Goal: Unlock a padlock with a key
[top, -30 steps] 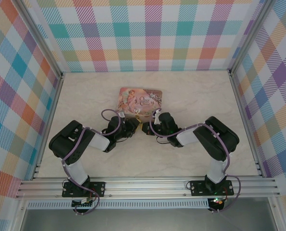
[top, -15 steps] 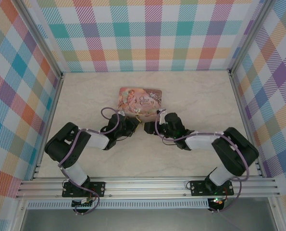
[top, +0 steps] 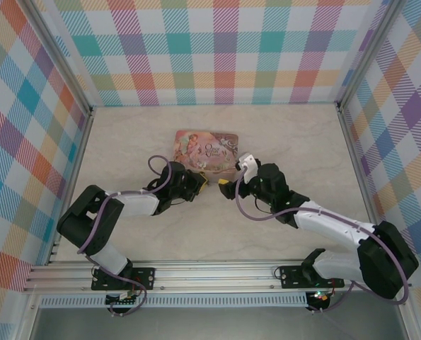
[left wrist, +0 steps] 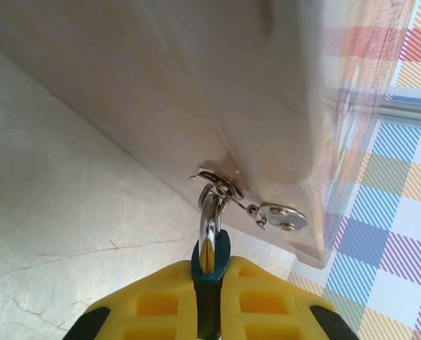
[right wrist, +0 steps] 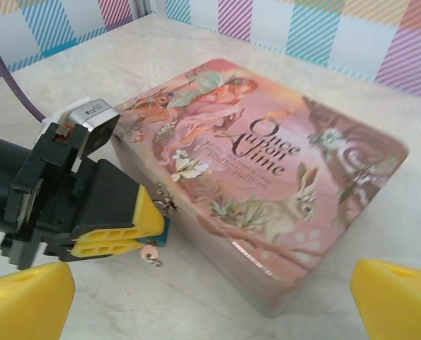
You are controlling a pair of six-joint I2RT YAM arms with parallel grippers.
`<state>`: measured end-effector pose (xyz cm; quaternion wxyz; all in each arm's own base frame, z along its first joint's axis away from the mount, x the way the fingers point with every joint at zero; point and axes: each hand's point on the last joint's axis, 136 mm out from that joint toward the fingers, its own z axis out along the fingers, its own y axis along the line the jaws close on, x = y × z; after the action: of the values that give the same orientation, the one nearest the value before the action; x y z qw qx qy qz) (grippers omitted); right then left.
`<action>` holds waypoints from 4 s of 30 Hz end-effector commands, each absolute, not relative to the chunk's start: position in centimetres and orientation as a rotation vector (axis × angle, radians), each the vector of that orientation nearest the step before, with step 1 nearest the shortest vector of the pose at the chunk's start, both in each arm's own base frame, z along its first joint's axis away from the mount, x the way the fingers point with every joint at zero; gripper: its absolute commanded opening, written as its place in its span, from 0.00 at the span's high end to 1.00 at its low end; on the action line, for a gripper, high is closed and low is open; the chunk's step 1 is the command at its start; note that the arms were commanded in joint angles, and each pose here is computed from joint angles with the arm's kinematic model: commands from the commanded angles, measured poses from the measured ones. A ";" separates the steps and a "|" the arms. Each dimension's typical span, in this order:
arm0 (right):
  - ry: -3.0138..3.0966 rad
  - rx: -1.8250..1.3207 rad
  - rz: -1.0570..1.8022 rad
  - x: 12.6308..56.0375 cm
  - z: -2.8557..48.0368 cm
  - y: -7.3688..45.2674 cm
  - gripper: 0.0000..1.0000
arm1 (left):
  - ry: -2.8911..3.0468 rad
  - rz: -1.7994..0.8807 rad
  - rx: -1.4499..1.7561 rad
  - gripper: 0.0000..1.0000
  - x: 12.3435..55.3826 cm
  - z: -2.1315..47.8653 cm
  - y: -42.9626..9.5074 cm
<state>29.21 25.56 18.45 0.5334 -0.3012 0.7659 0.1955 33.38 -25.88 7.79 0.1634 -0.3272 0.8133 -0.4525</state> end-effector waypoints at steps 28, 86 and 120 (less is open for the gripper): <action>1.476 -1.377 -0.050 27.5 10.4 32.4 0.51 | 2.328 -1.390 -0.967 1.00 33.5 11.0 -26.9; 1.714 -0.984 0.175 30.9 9.4 33.7 1.00 | 2.332 -1.406 -0.986 1.00 33.2 10.8 -27.1; 2.015 -0.710 0.491 29.2 5.6 31.9 1.00 | 2.357 -1.131 -0.883 0.36 31.5 13.3 -22.6</action>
<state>29.46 32.61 6.54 0.4715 -0.3028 0.8059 0.1911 31.57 -24.17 12.05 0.1647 -0.3252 0.8244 -0.4331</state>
